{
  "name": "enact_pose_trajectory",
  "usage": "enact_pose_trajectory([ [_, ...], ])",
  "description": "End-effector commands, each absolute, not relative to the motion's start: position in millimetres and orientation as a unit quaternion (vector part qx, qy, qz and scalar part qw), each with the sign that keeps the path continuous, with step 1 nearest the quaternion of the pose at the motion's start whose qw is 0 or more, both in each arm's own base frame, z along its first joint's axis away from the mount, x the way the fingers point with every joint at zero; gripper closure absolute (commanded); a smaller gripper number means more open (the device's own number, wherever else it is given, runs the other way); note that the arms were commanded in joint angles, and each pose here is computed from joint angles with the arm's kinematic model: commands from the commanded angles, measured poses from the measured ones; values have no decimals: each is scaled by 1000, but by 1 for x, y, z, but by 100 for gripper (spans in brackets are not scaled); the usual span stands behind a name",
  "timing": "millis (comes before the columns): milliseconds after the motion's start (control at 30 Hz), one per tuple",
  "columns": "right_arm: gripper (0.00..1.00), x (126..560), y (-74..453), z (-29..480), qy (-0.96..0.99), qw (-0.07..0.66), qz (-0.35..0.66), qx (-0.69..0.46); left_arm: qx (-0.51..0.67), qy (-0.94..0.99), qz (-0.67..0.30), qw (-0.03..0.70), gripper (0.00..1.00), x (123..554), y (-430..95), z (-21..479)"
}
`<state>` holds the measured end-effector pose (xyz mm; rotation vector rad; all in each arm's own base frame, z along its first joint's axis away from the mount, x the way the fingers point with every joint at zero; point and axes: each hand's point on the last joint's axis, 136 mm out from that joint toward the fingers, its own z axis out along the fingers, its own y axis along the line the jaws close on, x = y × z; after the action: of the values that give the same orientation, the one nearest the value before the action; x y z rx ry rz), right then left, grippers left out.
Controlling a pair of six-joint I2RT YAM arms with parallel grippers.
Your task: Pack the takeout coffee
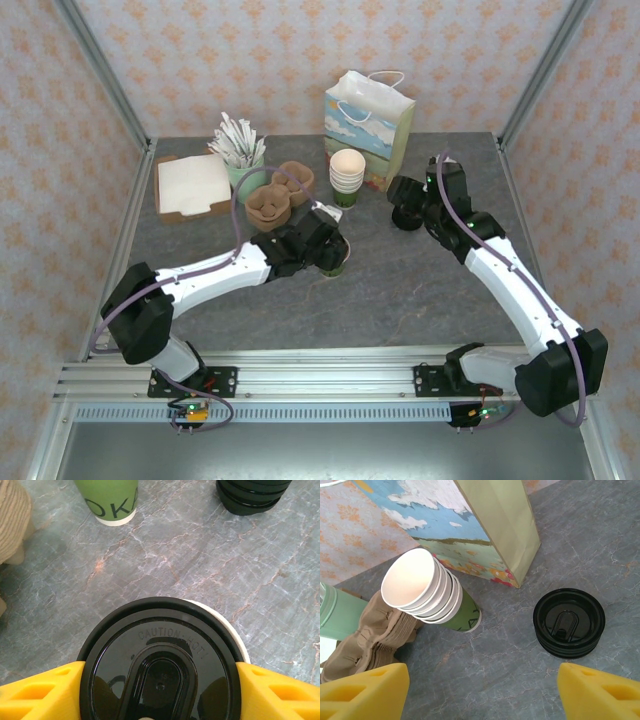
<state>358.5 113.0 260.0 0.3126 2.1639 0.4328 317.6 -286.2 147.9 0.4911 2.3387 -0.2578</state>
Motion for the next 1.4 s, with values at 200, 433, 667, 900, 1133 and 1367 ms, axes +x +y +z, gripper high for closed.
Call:
enact_pose_trajectory([
  [200,21,355,107,256,875,438,164,128,196,905,-98,364,31,319,-291,141],
  [433,21,355,108,255,875,438,165,128,206,908,-95,353,31,317,-294,131],
  [667,21,358,110,245,881,426,162,126,207,910,-92,347,30,315,-293,125],
  [900,21,359,111,244,882,424,164,125,203,910,-99,348,30,314,-294,129],
  [1133,21,361,114,243,883,421,167,124,199,907,-105,355,29,316,-298,135],
  [1367,21,364,117,244,883,419,173,123,191,907,-105,361,29,319,-299,138],
])
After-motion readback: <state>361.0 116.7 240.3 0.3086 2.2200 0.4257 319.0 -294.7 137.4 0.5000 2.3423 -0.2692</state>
